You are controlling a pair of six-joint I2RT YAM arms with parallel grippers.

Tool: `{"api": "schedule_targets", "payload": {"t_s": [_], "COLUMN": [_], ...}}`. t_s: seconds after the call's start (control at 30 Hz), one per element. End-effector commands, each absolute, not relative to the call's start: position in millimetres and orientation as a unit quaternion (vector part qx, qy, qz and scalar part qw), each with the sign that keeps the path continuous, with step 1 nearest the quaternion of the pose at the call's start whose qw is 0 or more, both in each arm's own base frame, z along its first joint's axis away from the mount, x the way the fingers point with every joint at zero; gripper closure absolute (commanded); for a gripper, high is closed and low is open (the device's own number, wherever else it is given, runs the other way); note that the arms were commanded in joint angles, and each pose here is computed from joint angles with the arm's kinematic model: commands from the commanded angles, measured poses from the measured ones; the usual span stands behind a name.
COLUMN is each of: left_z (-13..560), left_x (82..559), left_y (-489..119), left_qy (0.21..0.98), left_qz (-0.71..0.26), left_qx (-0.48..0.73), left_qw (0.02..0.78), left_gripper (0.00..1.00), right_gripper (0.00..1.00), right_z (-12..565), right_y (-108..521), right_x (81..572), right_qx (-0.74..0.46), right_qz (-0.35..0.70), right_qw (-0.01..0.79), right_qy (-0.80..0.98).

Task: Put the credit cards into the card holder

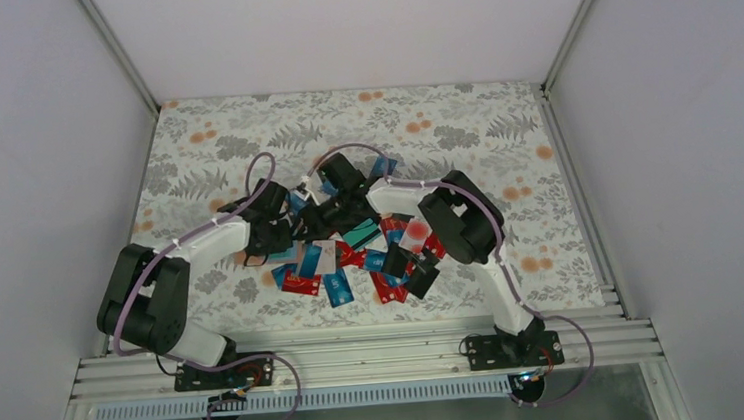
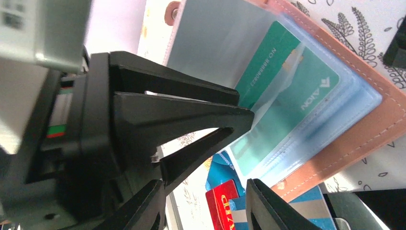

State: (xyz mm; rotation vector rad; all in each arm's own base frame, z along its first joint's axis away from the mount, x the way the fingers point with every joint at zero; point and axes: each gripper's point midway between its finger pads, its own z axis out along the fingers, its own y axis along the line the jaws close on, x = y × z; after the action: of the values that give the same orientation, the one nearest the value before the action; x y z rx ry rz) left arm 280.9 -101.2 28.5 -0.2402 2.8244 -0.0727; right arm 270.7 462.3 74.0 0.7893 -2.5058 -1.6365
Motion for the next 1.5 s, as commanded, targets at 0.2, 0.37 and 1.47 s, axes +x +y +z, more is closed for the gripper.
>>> {"api": "schedule_targets", "payload": {"t_s": [0.2, 0.37, 1.47], "left_z": [33, 33, 44], "left_x": [289, 289, 284], "left_y": [-111, -113, -118], "left_qy": [0.983, 0.984, 0.984], "left_qz": [-0.043, -0.037, 0.001], "left_qx": [-0.066, -0.055, -0.04], "left_qw": [0.166, 0.163, 0.175], "left_gripper": [0.65, 0.65, 0.98], "right_gripper": [0.56, 0.56, 0.57], "right_z": [74, 73, 85], "right_y": [473, 472, 465], "right_x": [271, 271, 273], "right_qx": [0.262, 0.263, 0.26], "right_qz": [-0.534, -0.534, -0.544], "right_qw": [0.024, 0.024, 0.02], "right_qy": [-0.804, -0.803, -0.798]}}
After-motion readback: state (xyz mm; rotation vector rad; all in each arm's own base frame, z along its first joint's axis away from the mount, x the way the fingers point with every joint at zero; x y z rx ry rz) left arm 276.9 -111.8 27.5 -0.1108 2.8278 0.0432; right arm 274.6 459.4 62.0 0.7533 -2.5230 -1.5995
